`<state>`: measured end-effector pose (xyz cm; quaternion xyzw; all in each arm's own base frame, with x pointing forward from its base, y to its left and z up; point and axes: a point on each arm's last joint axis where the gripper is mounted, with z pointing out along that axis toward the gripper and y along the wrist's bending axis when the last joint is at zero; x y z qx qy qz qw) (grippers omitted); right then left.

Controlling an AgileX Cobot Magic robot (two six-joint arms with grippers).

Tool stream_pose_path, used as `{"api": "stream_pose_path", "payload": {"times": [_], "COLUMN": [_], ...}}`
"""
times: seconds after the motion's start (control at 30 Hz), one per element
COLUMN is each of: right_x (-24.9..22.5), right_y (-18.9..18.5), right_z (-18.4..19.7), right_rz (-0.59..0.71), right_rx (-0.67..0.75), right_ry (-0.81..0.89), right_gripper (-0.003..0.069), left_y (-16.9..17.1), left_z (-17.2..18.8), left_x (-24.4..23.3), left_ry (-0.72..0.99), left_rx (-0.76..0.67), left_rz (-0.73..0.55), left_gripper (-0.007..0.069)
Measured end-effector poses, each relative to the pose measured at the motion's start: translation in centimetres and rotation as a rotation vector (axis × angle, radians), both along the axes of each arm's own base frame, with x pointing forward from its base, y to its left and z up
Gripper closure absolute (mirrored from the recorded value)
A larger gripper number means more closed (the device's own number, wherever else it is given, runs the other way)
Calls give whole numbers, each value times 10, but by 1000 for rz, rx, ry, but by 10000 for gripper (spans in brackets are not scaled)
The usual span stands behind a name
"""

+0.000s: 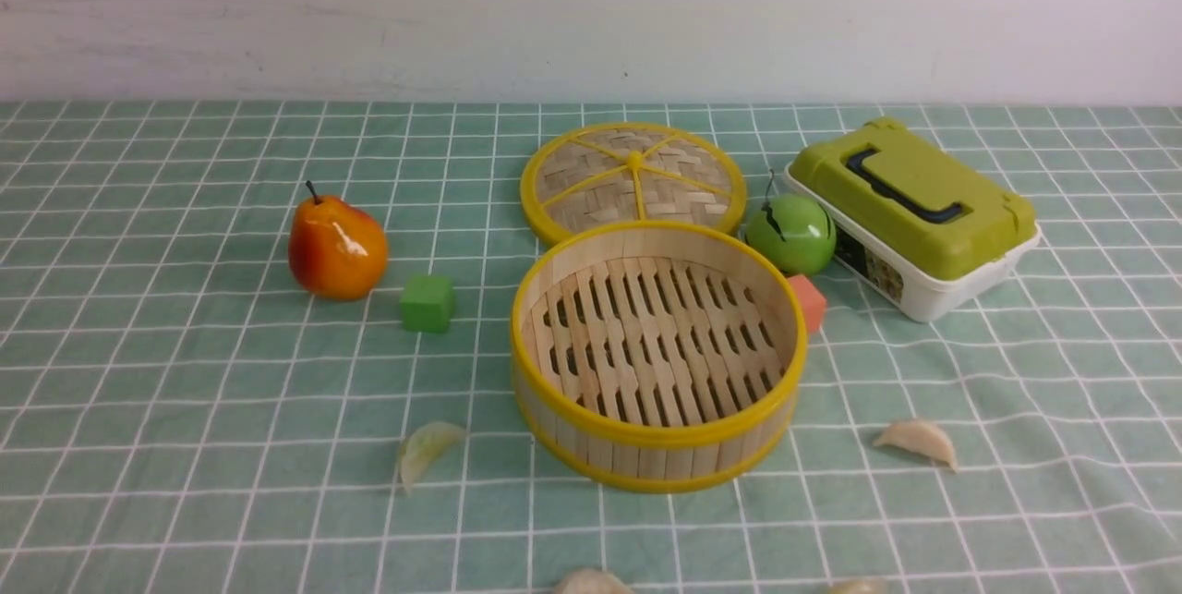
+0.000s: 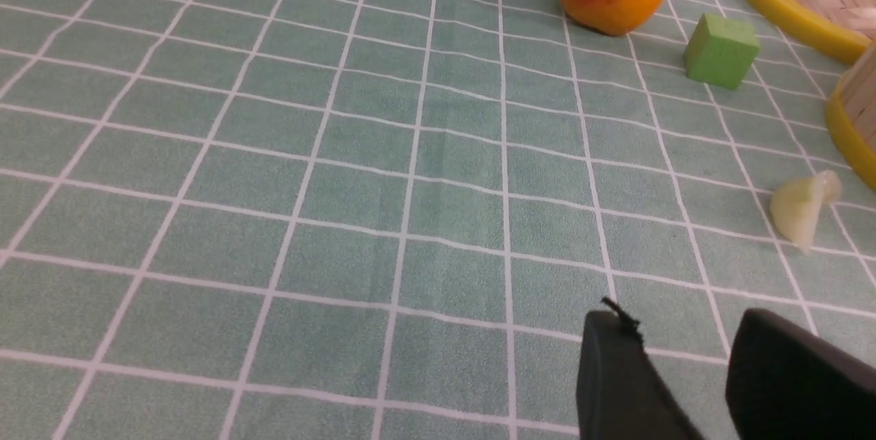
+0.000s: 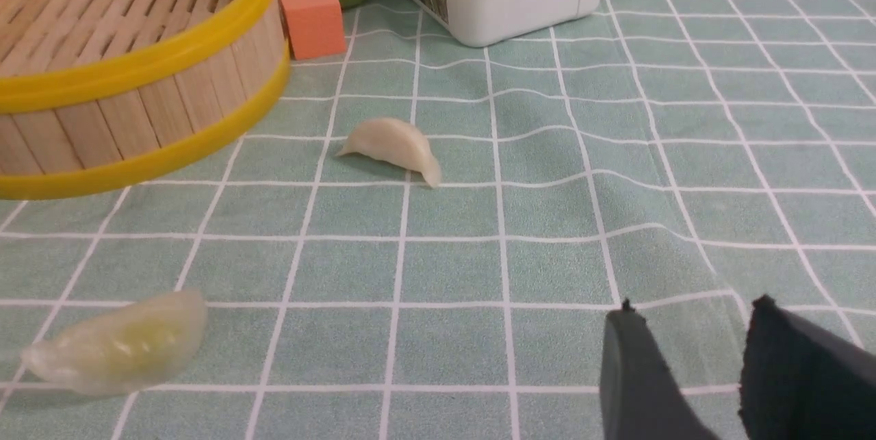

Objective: Put the dumplings into the steamer on the table with the blue tablecloth.
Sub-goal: 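Reach for and grasp a dumpling on the table with the left gripper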

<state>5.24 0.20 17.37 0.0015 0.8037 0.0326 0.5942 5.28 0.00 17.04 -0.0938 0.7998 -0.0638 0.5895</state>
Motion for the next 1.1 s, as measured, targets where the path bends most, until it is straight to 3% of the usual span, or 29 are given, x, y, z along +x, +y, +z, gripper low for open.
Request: {"api": "stream_pose_path", "payload": {"times": [0.4,0.47,0.57,0.67,0.73,0.83,0.97,1.07,1.1], "right_x": [2,2,2,1,1,1,1,1,1], "right_y": [1,2,7,14,16,17,16,16,17], "right_z": [3,5,7,10,13,14,15,15,18], "right_rz": [4,1,-30,-79,-99,-108,-100,-73,-50], "right_rx": [7,61,454,947,1188,1289,1262,1153,1094], "right_ry": [-53,-69,-59,-5,29,34,16,-4,-8], "right_gripper": [419,419,419,419,419,419,419,419,419], "left_y": [0,0,-5,-9,-12,-14,-15,-17,-19], "left_z": [1,4,12,19,21,21,21,23,29], "left_x": [0,1,3,3,3,3,3,2,1], "left_ry": [-8,-45,-129,-139,-117,-88,-72,-59,-61], "left_rx": [8,-21,-484,-1105,-1391,-1510,-1544,-1474,-1381], "left_rz": [1,7,58,125,149,154,152,120,80], "left_gripper": [387,387,387,387,387,387,387,387,387]}}
